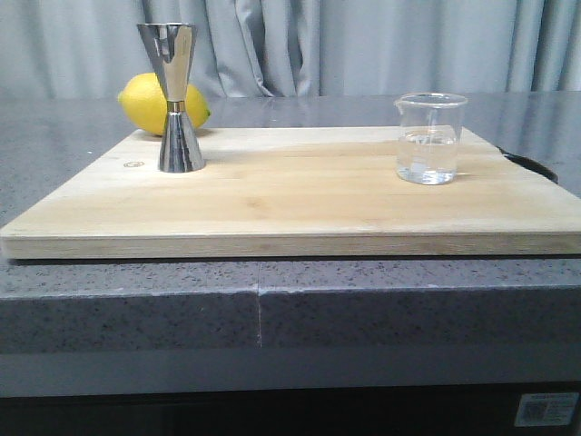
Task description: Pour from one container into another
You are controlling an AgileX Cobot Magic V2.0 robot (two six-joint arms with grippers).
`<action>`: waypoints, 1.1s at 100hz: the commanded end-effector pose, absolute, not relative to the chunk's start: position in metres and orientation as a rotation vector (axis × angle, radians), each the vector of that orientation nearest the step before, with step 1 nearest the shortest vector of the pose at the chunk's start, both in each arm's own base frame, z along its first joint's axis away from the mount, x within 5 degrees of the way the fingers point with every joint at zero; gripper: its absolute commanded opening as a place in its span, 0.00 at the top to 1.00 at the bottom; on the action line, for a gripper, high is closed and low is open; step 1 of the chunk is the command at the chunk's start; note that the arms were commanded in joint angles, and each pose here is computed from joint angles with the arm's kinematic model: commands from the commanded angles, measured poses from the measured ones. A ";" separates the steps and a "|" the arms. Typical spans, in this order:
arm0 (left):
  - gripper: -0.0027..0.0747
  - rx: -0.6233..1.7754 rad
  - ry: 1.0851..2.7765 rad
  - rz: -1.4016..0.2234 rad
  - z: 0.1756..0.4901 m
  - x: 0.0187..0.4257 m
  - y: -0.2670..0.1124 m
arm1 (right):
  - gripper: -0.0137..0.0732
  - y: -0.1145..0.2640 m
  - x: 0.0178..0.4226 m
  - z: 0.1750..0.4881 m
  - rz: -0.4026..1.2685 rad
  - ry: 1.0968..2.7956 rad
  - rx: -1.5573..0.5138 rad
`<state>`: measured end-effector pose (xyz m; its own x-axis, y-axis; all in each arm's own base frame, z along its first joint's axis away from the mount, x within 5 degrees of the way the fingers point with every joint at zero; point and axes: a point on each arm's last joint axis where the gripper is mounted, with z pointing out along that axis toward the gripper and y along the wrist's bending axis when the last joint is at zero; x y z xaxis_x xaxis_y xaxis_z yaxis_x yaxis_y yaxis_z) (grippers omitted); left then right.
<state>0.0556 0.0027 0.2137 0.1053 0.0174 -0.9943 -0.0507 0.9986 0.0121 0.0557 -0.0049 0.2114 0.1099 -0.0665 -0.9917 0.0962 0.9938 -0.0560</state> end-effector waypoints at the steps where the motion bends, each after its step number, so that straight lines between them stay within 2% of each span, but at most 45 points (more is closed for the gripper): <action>1: 0.99 -0.022 1.397 0.031 0.212 0.054 0.002 | 0.92 -0.004 0.053 0.218 -0.126 1.366 0.019; 95: 0.99 -0.021 1.393 0.031 0.212 0.054 0.001 | 0.92 -0.004 0.053 0.218 -0.126 1.366 0.019; 110: 0.99 -0.019 1.368 0.029 0.215 0.054 0.001 | 0.92 -0.004 0.052 0.221 -0.126 1.325 0.016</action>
<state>0.0556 0.0027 0.2140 0.1093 0.0175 -0.9939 -0.0504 0.9987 0.0121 0.0556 -0.0049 0.2123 0.1199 -0.0674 -0.9905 0.0961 0.9938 -0.0560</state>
